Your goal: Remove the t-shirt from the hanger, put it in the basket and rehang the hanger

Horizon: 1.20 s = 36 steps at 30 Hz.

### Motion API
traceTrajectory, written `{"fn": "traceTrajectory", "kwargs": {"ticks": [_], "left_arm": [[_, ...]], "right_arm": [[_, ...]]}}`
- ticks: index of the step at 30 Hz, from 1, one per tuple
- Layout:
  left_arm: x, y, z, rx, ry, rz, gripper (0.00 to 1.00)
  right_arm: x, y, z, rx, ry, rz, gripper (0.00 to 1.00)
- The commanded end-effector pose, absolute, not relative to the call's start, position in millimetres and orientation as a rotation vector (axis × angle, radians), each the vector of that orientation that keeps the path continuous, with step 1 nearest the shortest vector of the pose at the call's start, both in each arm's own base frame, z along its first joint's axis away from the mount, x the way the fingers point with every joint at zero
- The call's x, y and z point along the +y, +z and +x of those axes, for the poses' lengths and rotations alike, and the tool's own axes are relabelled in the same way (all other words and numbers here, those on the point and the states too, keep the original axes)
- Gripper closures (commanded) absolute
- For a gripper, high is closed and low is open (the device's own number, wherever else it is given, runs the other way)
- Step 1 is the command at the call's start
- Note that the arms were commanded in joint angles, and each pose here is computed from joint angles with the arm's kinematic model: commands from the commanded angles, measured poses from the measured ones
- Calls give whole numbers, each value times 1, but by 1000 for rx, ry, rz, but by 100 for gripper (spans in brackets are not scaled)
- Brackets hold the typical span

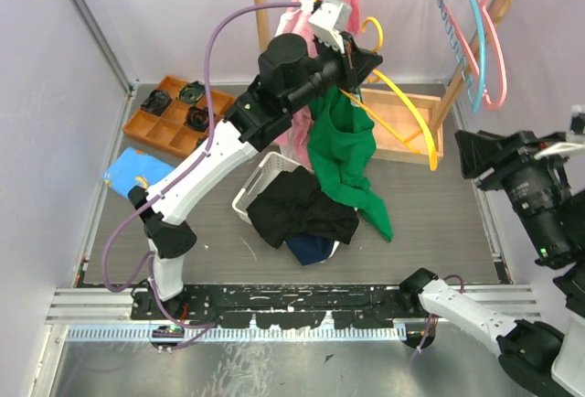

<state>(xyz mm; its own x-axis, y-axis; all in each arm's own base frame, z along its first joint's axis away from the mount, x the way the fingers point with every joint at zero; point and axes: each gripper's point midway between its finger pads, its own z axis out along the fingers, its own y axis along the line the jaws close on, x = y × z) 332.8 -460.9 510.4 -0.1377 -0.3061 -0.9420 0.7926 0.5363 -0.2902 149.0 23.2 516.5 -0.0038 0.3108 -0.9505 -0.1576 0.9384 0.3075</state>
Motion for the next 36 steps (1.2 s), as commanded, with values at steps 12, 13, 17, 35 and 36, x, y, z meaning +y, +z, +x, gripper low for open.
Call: {"fn": "traceTrajectory", "kwargs": {"ticks": [12,13,17,35,36], "left_arm": [[-479,491,316,1376,-866,653,100],[-478,491,316,1374,-864,655,100],[-476,497,312,1361,-874,658,100],[-471,522,277,1262,-1021,687,100],[-469,524,276,1260,-1022,686,100]], "right_arm": [[97,508,199,1712,424,-134,50],[98,505,201,1722,419,-135,50],[103,493,208,1764,401,-147,49],[110,470,222,1829,368,-143,49],[110,468,223,1833,369,-139,49]]}}
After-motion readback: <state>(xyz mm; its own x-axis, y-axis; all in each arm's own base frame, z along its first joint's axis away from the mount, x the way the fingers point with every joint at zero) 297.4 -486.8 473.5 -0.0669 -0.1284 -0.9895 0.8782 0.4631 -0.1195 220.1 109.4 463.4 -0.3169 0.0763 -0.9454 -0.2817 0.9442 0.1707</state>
